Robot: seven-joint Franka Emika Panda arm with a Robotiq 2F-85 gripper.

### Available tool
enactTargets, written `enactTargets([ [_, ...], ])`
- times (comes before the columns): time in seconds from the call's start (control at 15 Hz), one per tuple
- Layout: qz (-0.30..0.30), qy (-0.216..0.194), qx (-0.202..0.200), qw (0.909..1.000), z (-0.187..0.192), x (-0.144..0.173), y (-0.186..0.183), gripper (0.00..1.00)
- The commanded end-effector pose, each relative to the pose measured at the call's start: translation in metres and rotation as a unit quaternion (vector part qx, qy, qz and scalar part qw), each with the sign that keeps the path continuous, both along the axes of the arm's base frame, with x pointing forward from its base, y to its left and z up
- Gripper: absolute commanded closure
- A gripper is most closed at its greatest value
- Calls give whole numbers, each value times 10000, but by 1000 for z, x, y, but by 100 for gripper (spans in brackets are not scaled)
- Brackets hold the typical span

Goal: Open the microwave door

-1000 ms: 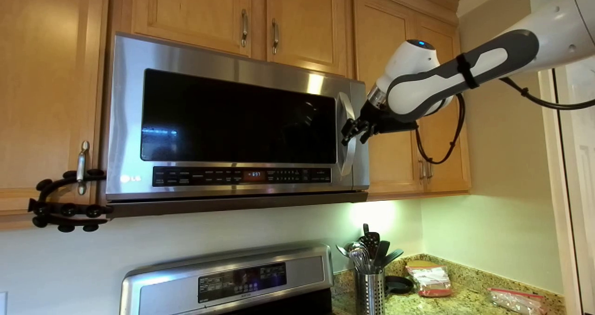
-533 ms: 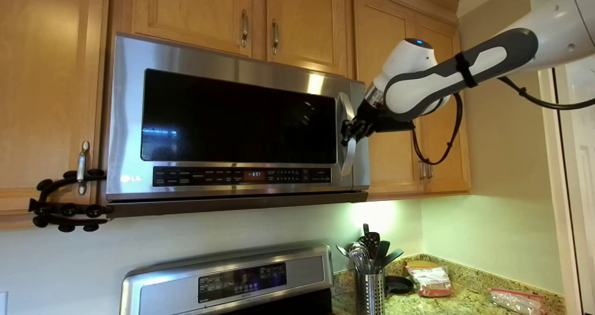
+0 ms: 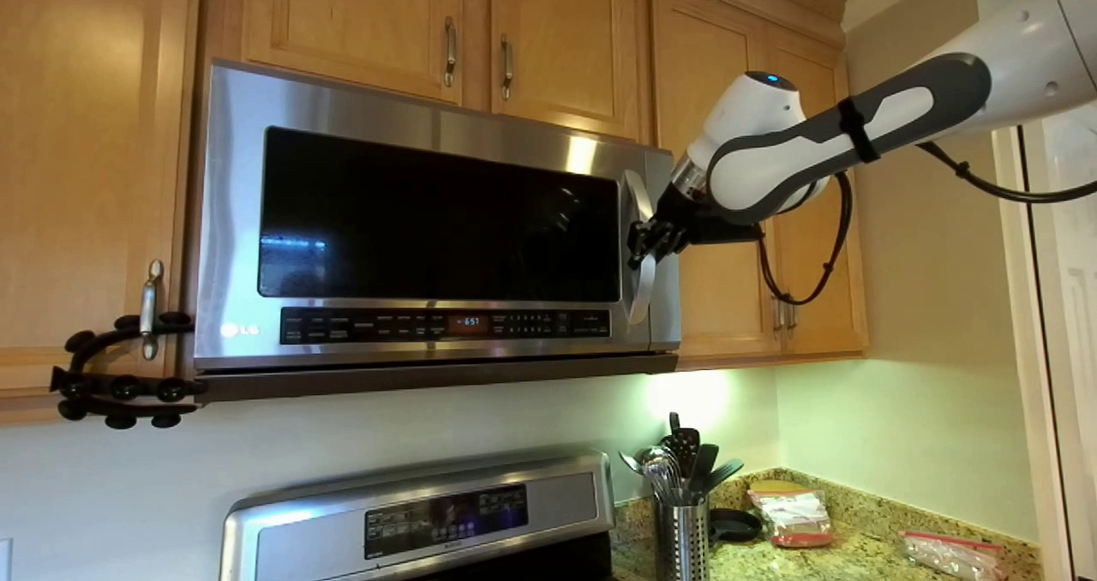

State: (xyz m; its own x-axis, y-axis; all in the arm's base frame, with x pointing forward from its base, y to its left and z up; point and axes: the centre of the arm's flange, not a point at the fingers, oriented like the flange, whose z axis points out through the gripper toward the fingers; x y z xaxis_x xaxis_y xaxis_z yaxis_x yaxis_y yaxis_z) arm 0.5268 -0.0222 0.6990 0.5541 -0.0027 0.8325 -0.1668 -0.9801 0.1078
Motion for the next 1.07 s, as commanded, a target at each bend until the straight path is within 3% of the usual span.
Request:
enactTargets([
  [0.0,100,265,-29,9996,-11,-25,42,86],
  [0.4,286,346,-189,9988,-13,-48,70,86],
  [0.73,320,958,-516,9936,-16,-91,104,86],
  [0.8,276,1092,-550,9921,-16,-97,103,36],
  [1.0,87,1560,-593,9859,-21,-116,102,23],
])
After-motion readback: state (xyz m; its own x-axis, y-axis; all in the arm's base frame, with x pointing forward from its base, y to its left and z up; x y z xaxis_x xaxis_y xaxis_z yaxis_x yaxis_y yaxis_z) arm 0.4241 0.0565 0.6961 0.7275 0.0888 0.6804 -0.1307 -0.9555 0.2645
